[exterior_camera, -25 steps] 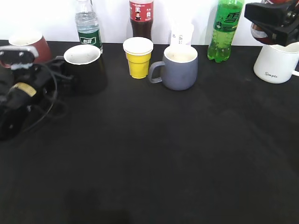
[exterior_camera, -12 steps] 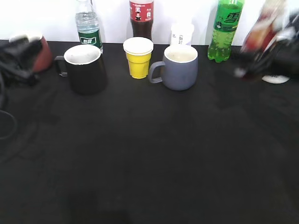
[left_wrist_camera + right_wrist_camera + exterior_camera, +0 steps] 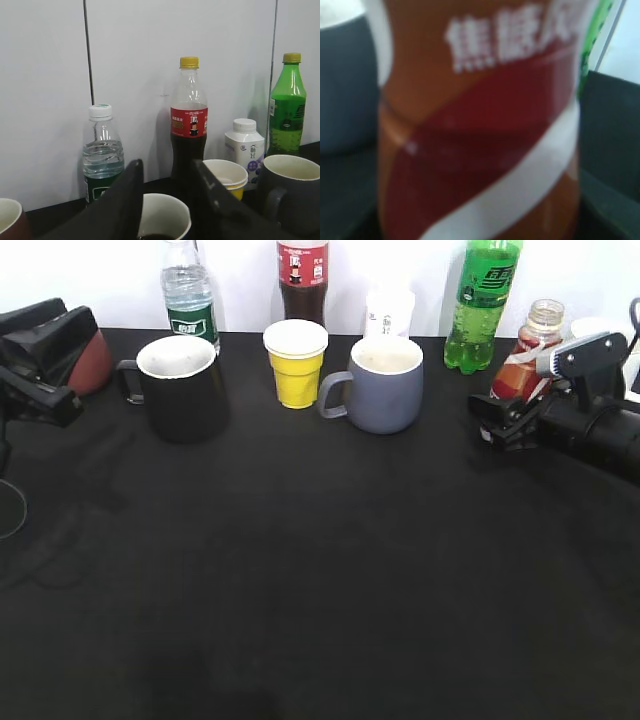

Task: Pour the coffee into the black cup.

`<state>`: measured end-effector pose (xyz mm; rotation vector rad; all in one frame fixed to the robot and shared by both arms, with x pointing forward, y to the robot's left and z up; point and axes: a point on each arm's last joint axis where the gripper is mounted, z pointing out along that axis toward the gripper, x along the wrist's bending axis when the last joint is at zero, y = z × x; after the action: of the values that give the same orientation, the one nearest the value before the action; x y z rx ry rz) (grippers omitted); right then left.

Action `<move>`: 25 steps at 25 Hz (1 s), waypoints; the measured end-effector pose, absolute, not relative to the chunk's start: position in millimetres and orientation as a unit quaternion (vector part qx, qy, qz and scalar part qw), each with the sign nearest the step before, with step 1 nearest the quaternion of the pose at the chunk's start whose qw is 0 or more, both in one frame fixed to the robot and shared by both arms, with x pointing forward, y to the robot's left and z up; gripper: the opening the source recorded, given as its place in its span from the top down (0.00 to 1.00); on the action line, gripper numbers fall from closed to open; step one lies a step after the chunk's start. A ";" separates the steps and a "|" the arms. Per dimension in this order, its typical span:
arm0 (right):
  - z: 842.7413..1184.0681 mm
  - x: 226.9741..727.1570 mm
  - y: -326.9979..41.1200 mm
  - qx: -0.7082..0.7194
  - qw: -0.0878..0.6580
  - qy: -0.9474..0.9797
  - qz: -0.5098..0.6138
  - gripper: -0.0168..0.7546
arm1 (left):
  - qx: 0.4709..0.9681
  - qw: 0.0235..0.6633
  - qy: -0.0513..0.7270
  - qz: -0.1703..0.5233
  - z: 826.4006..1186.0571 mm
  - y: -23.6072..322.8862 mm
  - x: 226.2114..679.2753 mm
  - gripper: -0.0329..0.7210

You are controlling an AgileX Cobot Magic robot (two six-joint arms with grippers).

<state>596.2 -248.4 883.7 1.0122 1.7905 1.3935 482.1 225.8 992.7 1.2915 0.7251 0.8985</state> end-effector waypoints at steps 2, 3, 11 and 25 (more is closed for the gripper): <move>883.3 596.2 -248.4 0.385 0.323 0.682 0.531 0.29 | 0.568 0.648 0.319 0.395 992.7 225.8 482.1 0.63; 883.2 596.2 -248.3 0.386 0.322 0.681 0.533 0.28 | 0.568 0.648 0.319 0.395 992.7 225.8 482.1 0.63; 892.1 572.7 -249.1 0.424 0.284 0.682 0.524 0.15 | 0.588 0.643 0.312 0.380 991.2 222.8 479.9 0.63; 930.9 546.1 -263.1 0.488 0.274 0.717 0.416 0.17 | 0.665 0.512 0.446 0.310 972.9 231.8 480.8 0.56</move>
<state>546.1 -263.1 930.9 1.3127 1.9271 1.1173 480.8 231.8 972.9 1.5999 1.0723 0.7461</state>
